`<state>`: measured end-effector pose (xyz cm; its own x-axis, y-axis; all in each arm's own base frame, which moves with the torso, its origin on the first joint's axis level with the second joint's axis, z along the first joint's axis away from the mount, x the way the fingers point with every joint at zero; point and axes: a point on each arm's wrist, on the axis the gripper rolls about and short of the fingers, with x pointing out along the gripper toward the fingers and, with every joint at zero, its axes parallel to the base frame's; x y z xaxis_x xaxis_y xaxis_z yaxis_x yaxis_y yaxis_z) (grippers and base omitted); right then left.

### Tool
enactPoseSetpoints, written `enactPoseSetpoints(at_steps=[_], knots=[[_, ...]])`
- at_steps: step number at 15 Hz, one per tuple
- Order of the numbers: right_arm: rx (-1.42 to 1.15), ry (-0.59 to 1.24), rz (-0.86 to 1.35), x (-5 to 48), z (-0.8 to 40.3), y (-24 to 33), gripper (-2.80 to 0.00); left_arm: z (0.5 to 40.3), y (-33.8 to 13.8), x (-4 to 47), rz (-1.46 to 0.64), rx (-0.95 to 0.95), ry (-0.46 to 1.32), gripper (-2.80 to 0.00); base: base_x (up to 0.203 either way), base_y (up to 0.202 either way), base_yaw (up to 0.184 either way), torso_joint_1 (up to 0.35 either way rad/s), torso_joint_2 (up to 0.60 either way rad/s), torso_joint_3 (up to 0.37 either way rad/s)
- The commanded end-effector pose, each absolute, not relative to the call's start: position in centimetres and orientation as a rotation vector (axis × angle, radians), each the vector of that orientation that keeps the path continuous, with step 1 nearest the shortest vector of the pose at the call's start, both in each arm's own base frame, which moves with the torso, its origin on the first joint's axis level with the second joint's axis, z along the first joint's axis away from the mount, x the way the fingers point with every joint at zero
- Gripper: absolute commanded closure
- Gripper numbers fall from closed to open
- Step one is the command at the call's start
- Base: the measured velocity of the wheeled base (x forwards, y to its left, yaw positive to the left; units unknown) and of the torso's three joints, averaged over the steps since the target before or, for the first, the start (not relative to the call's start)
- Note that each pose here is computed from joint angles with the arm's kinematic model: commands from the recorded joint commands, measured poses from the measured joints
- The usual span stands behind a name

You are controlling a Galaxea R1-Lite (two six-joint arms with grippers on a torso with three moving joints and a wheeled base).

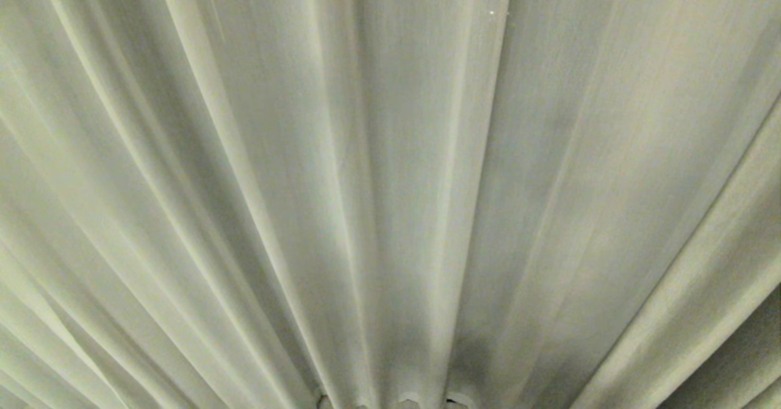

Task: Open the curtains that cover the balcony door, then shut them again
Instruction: Close the outer curtains on both sides

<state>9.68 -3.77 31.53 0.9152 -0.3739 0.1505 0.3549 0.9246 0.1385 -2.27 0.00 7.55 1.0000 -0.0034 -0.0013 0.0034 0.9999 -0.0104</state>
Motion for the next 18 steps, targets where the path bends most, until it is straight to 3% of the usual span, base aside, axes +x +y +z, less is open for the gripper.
enactPoseSetpoints(at_steps=[1,13,18], knots=[[0.110,-0.174,-0.378,11.5,31.4,-4.5,-2.80,7.5,0.0,-2.3,-0.003,-0.011,0.000,0.00,0.000,0.000,0.000,0.000,0.00,0.000],[0.084,-0.245,-0.467,18.7,34.2,-9.6,-2.80,7.5,0.0,-2.3,-0.002,-0.011,0.000,0.00,0.000,0.000,0.000,0.000,0.00,0.000],[0.090,-0.276,-0.304,23.0,34.2,-11.4,-2.80,7.5,0.0,-2.3,-0.003,-0.011,0.000,0.00,0.000,0.000,0.000,0.000,0.00,0.000]])
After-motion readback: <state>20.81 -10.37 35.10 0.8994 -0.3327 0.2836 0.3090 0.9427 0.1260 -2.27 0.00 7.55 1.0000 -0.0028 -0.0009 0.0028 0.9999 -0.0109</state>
